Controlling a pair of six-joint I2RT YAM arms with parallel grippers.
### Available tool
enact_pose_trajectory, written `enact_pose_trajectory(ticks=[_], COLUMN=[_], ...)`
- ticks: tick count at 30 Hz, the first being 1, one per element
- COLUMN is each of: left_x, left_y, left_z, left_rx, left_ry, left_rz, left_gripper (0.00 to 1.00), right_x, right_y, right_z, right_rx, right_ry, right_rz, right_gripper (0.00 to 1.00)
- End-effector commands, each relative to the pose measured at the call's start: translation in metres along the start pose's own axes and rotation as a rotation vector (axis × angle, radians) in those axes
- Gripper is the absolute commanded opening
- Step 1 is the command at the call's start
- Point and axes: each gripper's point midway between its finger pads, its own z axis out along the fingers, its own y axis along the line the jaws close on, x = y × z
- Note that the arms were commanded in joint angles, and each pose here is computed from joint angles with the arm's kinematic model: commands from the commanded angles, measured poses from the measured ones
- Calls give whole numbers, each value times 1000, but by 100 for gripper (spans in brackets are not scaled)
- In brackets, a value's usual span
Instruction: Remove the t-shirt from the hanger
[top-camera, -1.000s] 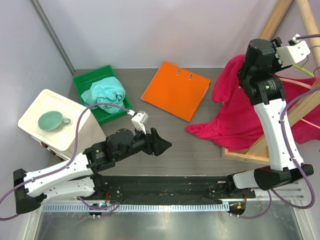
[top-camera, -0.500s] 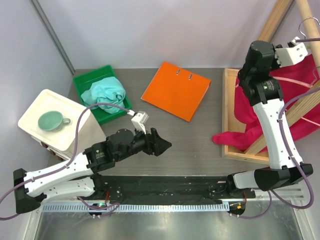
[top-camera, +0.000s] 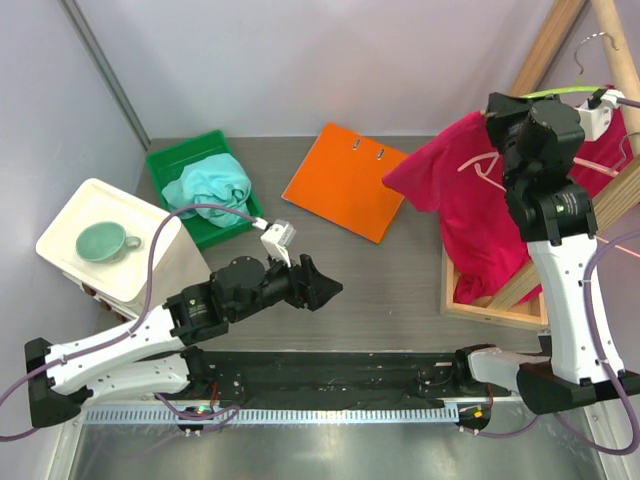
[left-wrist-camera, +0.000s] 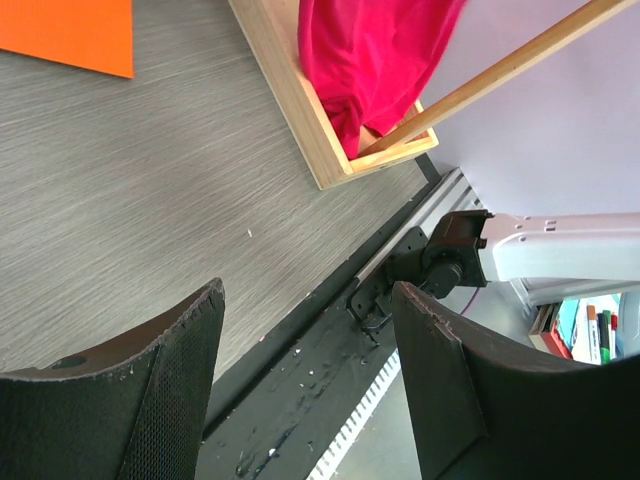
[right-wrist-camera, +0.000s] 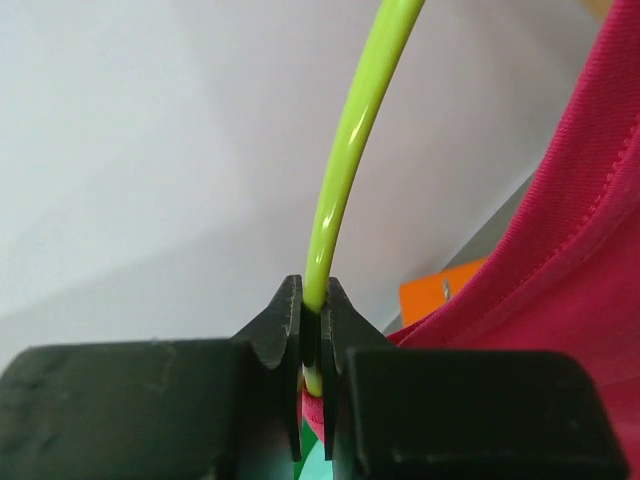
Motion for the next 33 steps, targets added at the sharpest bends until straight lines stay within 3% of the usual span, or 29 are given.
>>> enact_pose_trajectory(ticks=[1, 6, 9, 11, 14, 18, 26, 33], left_x=[-20, -21, -31, -44, -75, -95, -116, -114], left_y=[-12, -19, -34, -44, -65, -81, -93, -96], left_z=[-10, -11, -14, -21, -37, -33, 22, 63], left_rx=[28, 60, 111, 132, 164, 174, 120, 85], left_ry=[-56, -50, -58, -76, -117, -134, -135, -86], left_rz=[14, 14, 37, 65, 127, 195, 406, 480], left_gripper=[68, 68, 71, 73, 76, 80, 86, 81], right_x=[39, 65, 87, 110, 111, 91, 80, 74], right_y=[16, -6, 11, 35, 61, 84, 100, 104], right_z=[-22, -23, -29, -46, -72, -105, -140, -155], right_rx=[-141, -139, -251, -374, -491, -596, -664, -687], right_ry=[207, 269, 393, 564, 676, 693, 772, 801], right_rz=[72, 22, -46, -70, -68, -12, 82, 119], right_gripper=[1, 1, 1, 1, 1, 1, 1, 1])
